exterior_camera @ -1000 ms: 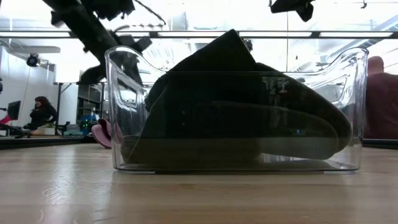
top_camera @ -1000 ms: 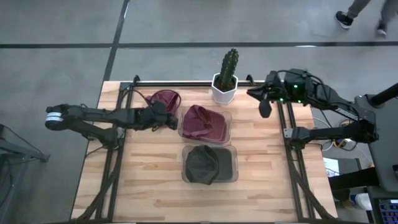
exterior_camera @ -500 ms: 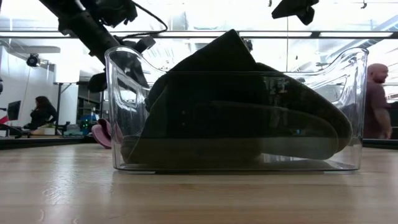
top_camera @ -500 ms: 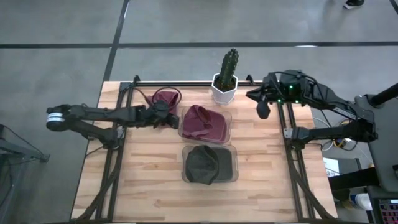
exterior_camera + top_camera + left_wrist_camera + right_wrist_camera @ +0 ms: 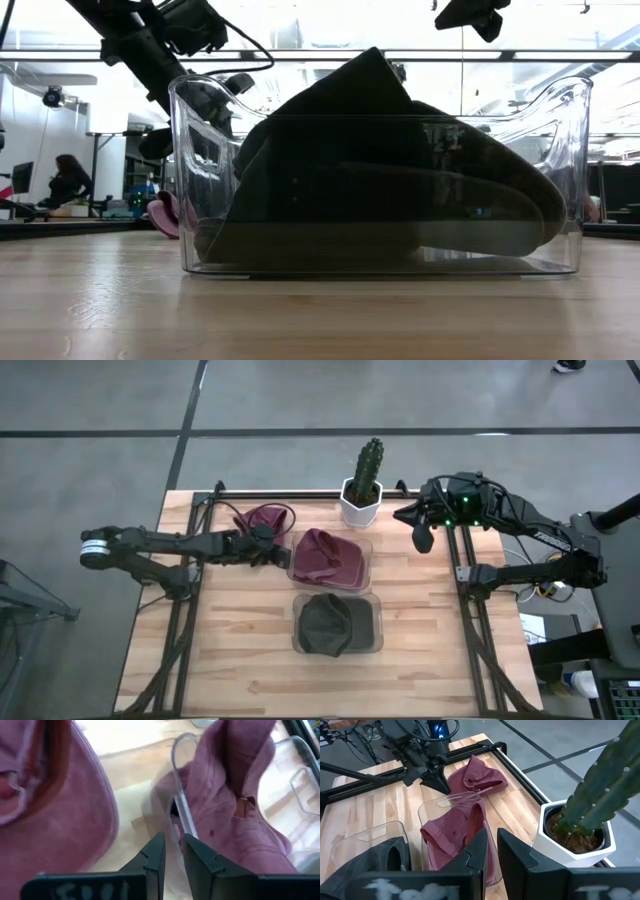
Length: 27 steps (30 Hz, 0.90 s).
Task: Pick & Place hat
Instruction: Adjust the top transparent bin
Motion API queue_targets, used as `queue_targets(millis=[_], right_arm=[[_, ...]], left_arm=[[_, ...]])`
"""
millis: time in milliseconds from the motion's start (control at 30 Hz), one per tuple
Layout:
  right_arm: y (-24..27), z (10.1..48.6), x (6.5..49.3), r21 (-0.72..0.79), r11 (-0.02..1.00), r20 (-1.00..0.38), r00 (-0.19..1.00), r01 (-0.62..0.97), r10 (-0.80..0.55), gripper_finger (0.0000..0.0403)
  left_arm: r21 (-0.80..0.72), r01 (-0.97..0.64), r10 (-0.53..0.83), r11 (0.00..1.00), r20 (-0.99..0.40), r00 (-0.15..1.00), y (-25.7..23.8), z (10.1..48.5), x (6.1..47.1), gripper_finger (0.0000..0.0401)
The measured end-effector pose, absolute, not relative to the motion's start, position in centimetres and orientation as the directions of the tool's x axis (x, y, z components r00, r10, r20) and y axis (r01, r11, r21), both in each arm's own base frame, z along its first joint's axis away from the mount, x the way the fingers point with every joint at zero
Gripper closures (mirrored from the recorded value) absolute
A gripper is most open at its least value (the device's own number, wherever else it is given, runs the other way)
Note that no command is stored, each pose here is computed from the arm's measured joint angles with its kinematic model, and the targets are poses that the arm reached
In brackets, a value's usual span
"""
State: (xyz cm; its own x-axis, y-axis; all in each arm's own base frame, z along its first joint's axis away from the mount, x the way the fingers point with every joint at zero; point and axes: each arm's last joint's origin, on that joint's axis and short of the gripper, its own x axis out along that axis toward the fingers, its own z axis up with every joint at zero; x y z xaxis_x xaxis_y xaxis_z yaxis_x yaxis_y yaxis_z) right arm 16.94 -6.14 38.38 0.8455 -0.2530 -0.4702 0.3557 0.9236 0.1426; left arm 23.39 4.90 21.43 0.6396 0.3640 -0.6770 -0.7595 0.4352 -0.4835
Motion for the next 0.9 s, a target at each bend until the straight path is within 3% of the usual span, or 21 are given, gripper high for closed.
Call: queue_targets(millis=[900], right_arm=[[-6.14,38.39,16.94,0.141,0.925,-0.47,0.846,0.353,-0.252,0.0364]], left_arm=[[-0.581,-0.687,0.185,0.437,-0.689,0.701,3.92,21.39,24.2,0.0341]])
